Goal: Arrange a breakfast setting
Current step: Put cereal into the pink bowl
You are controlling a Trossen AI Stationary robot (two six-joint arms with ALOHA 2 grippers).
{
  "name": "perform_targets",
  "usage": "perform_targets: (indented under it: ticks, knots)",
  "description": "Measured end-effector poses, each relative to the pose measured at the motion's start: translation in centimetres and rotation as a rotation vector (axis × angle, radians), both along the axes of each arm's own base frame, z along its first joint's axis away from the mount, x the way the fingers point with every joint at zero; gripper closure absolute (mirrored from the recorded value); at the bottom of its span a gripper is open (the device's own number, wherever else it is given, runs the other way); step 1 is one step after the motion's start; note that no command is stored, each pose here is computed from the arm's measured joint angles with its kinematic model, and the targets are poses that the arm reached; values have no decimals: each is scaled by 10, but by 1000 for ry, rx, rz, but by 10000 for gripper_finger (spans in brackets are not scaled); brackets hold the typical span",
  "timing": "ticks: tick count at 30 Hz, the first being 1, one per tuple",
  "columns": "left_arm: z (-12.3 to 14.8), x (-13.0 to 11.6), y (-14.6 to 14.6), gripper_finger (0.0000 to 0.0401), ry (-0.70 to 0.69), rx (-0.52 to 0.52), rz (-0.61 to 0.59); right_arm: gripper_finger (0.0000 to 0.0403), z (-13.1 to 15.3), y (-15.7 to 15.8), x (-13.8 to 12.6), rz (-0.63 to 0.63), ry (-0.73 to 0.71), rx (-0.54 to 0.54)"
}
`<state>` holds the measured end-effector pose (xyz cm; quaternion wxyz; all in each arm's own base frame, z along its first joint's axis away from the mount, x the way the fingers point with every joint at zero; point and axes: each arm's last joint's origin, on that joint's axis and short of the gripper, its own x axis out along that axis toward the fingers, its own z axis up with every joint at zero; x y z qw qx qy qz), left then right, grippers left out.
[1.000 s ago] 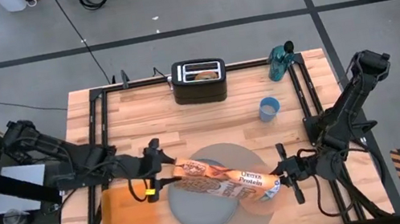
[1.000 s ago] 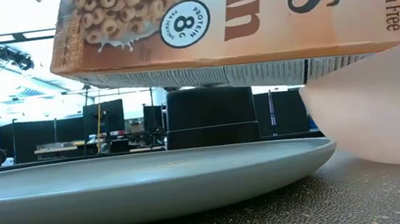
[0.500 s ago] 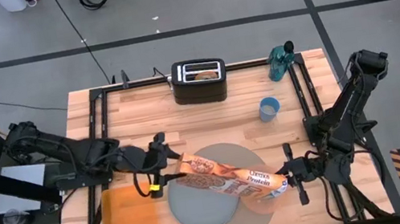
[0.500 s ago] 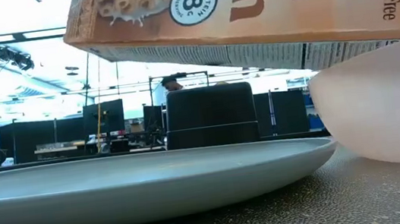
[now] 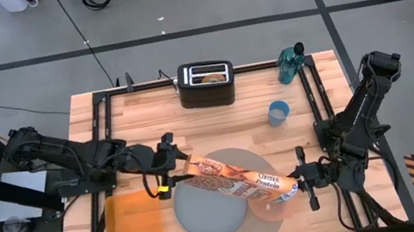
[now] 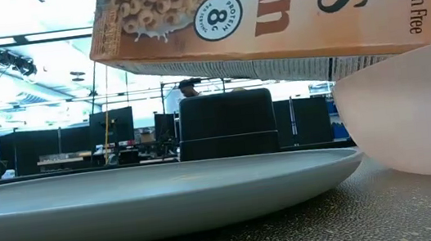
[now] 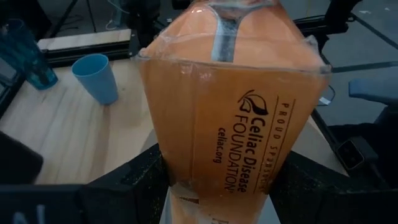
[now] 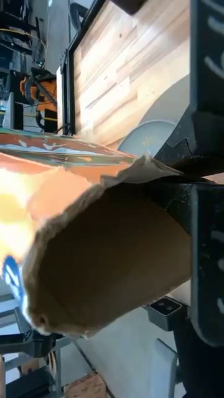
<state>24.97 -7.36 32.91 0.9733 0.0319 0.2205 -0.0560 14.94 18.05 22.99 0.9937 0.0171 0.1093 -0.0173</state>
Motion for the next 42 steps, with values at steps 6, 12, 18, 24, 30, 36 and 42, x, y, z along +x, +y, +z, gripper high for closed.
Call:
perform_targets:
  ticks: [6, 12, 18, 24, 30, 36, 42]
  knots:
    - [1, 2, 4, 173, -7, 1, -33, 392, 10, -11, -8, -5, 2, -14]
    - [3, 3, 4, 201, -33, 4, -44, 392, 13, -18, -14, 21, 29, 0]
    - [3, 5, 3, 209, -44, -6, -67, 392, 13, -18, -14, 47, 46, 1]
    - [2, 7, 2, 209, -49, 3, -79, 392, 15, -19, -16, 57, 41, -3]
    - [20, 8, 4, 209, -104, 30, -99, 392, 13, -17, -13, 71, 54, 28]
    - [15, 19, 4, 209, -76, 22, -116, 392, 2, -9, -12, 114, 107, 28]
    - [9, 26, 7, 209, -52, 29, -107, 392, 1, -7, -15, 160, 132, 45]
